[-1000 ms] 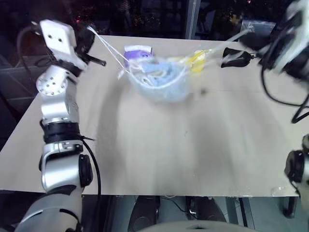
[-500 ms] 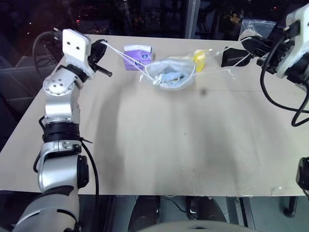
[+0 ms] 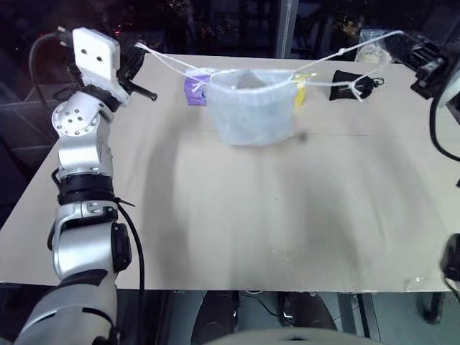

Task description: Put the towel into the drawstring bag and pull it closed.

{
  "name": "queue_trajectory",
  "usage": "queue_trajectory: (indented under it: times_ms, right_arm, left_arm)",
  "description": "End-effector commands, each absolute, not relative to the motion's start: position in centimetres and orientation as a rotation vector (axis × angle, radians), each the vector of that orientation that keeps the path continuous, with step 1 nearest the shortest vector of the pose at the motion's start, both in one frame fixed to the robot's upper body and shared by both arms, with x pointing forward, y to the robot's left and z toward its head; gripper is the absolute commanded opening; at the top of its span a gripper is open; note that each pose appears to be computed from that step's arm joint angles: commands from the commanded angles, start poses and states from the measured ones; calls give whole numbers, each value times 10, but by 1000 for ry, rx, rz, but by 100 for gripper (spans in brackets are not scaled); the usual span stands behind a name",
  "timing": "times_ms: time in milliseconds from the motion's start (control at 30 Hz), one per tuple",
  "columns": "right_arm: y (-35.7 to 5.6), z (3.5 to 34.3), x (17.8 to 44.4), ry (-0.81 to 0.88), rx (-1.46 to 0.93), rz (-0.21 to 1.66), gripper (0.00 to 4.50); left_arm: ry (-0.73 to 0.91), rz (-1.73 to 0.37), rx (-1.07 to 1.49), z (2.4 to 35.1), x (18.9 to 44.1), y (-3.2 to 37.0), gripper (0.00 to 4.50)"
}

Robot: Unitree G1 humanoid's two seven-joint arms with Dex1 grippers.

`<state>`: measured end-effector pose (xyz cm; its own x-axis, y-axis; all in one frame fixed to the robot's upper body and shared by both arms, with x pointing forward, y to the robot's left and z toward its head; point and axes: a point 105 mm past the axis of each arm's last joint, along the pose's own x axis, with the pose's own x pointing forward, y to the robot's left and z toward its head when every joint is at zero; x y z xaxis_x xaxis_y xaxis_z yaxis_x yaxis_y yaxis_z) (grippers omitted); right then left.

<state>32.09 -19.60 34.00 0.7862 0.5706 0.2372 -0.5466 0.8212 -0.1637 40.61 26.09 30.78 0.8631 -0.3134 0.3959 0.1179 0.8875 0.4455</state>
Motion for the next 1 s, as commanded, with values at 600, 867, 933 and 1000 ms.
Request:
queue_trajectory:
  times_ms: [600, 867, 933, 1000]
  right_arm:
    - [-418, 288, 331, -64, -492, -416, 0]
    - [-281, 245, 325, -50, -340, 378, 0]
    - [-257, 224, 322, -18, -326, 449, 0]
    - [-235, 204, 320, 27, -310, 508, 0]
  left_arm:
    - [-283, 377, 250, 264, 387, 402, 4]
    - [-282, -337, 93, 228, 399, 270, 4]
    - [-188, -462, 118, 199, 393, 231, 4]
    - [-137, -508, 137, 182, 388, 209, 4]
